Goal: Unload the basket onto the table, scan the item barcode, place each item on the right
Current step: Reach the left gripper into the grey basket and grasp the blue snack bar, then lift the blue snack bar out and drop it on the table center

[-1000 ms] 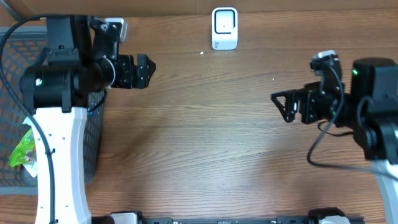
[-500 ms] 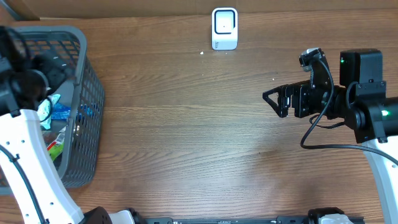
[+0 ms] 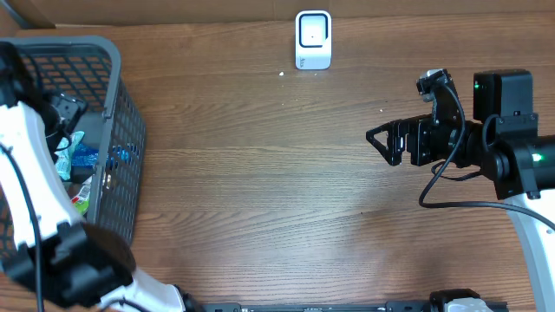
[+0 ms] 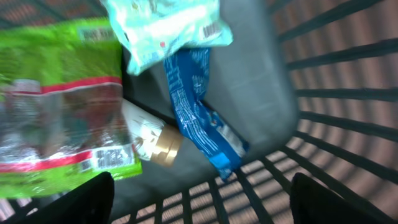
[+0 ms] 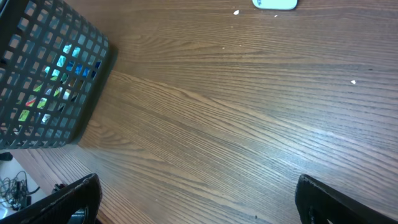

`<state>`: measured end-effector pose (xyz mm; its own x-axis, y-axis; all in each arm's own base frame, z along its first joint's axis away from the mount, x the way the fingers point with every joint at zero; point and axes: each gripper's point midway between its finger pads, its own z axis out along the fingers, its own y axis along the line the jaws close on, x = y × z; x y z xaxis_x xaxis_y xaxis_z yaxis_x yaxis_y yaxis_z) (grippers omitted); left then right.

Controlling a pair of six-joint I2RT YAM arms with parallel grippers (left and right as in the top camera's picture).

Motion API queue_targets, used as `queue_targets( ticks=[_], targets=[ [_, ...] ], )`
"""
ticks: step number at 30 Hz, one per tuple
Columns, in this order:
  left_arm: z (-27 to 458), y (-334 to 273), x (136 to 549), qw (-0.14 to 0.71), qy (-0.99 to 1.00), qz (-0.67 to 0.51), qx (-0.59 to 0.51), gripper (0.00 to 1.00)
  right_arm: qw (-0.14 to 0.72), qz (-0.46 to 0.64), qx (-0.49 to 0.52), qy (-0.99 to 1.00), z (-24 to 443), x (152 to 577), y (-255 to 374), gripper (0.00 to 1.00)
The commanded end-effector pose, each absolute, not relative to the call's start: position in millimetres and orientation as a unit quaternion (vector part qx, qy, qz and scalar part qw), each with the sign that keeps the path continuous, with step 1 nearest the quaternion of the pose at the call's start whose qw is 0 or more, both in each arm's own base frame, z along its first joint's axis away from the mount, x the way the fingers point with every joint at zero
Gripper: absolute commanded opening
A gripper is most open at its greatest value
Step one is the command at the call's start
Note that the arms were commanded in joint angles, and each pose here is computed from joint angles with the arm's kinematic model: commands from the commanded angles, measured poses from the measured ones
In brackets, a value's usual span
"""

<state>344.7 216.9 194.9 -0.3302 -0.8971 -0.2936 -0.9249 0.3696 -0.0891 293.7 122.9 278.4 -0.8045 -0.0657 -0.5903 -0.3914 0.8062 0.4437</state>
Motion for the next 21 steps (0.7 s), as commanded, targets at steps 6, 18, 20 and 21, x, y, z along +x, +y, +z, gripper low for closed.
queue_targets(
  ticks=[6, 18, 20, 21],
  targets=[
    [102, 223, 349, 0.031, 0.818, 0.066, -0.571, 0.7, 0.283, 0.291, -0.127, 0.905, 281, 295, 126, 1.0],
    [46, 220, 348, -0.007, 0.82, 0.066, -0.568, 0.19, 0.278, 0.29, -0.127, 0.907, 277, 297, 126, 1.0],
    [46, 220, 348, -0.008, 0.82, 0.066, -0.568, 0.04, 0.277, 0.29, -0.127, 0.907, 277, 297, 126, 1.0],
    [46, 220, 348, -0.008, 0.82, 0.066, -0.568, 0.04, 0.277, 0.29, -0.127, 0.907, 277, 297, 126, 1.0]
  ],
)
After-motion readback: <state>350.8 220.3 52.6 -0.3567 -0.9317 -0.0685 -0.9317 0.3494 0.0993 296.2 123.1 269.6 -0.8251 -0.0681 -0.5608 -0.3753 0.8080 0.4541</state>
